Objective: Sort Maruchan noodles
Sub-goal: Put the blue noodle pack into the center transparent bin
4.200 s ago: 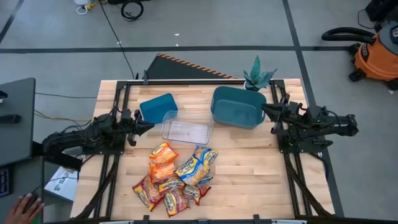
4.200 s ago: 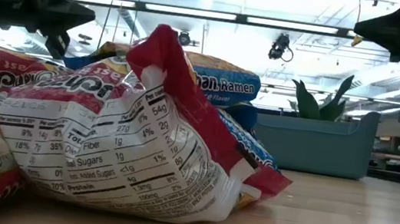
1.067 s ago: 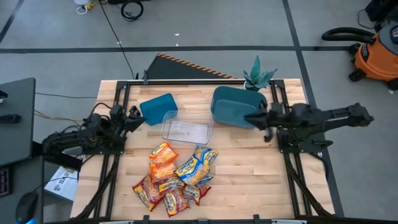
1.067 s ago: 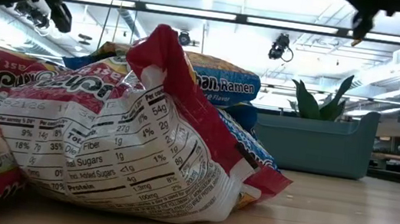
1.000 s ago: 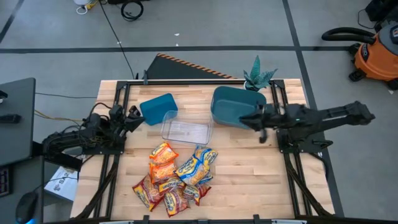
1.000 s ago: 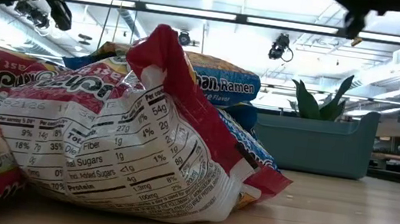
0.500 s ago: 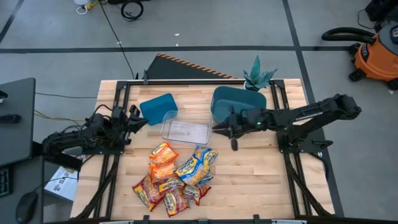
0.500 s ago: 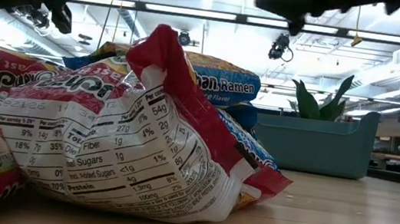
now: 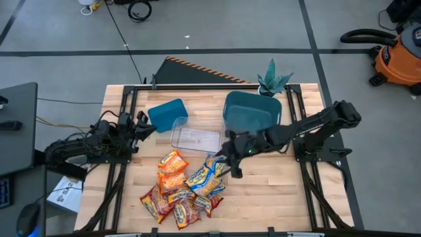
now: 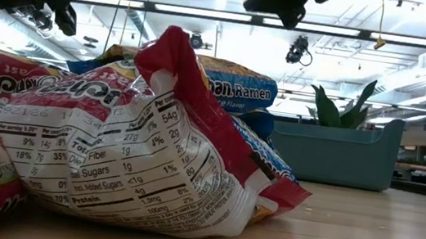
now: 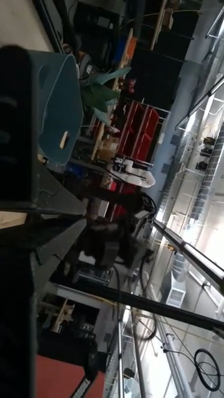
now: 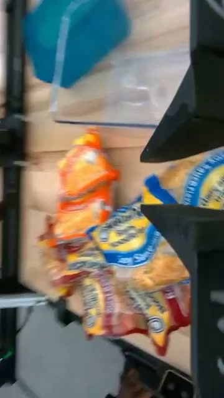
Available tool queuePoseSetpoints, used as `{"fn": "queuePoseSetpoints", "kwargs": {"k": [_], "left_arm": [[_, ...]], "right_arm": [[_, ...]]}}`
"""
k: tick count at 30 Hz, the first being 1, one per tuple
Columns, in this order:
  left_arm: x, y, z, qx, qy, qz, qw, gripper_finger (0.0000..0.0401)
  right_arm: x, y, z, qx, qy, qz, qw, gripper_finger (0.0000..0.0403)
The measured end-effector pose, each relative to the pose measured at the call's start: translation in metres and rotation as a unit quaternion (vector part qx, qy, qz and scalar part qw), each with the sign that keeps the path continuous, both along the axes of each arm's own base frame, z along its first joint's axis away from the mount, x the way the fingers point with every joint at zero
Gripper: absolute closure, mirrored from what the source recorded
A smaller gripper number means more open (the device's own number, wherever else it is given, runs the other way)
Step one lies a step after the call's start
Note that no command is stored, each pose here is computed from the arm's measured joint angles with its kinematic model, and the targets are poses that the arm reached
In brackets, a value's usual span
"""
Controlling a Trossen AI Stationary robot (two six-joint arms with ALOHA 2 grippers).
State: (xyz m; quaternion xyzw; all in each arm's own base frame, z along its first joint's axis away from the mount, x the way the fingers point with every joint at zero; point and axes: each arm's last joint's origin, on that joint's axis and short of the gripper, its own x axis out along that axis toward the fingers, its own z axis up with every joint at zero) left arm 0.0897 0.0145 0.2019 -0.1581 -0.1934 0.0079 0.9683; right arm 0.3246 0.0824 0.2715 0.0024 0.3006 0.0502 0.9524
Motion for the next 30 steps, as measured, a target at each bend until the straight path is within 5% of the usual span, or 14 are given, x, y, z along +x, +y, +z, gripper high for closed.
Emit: {"fn": "queuePoseSetpoints", "kwargs": {"k": [14, 30], "left_arm": [[0.000, 0.000, 0.000, 0.000, 0.000, 0.000, 1.000, 0.0376], [0.000, 0.000, 0.000, -0.001, 0.002, 0.000, 1.000, 0.0376]], "right_arm": [[0.010, 0.045, -0.042, 0.003, 0.135, -0.001, 0.991, 0.0166], [0.016, 0.072, -0.086, -0.090, 0.152, 0.018, 0.984, 0.0159]]}}
